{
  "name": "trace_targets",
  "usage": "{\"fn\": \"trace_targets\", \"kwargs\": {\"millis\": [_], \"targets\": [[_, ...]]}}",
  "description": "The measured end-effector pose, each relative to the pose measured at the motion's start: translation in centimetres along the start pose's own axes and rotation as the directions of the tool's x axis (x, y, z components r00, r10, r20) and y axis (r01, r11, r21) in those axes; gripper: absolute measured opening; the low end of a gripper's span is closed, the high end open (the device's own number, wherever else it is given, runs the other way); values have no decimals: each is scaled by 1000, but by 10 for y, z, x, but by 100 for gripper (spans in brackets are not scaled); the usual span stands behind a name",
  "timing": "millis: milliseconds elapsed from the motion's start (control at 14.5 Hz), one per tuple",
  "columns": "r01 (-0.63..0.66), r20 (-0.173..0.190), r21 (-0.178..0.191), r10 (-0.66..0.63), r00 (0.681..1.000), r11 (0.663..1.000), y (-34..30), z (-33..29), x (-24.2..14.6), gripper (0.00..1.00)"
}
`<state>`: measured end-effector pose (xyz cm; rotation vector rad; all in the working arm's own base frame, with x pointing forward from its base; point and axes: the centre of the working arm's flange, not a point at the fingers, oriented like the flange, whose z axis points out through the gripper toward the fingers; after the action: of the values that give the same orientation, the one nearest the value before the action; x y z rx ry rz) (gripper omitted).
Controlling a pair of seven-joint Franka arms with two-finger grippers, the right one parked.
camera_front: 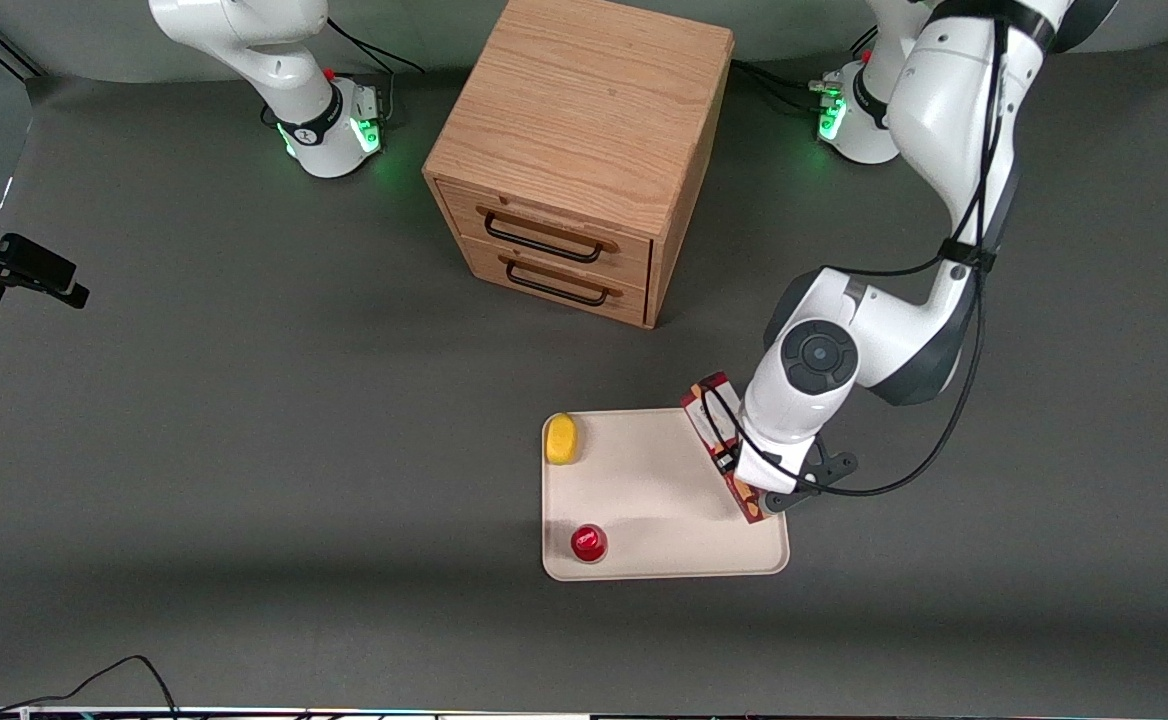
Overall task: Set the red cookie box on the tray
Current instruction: 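Lift the box and carry it with the left gripper over the tray, then lower the box onto the tray and open the left gripper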
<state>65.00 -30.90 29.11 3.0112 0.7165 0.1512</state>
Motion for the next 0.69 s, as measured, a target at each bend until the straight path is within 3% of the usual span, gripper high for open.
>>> {"fn": "trace_targets", "kwargs": {"millis": [207, 552, 690], "targets": [[-37, -38, -6, 37, 999, 999, 3, 28, 0, 6], [-47, -46, -9, 47, 998, 999, 1, 47, 0, 8], [-45, -49, -12, 44, 998, 999, 1, 45, 3, 25]]}}
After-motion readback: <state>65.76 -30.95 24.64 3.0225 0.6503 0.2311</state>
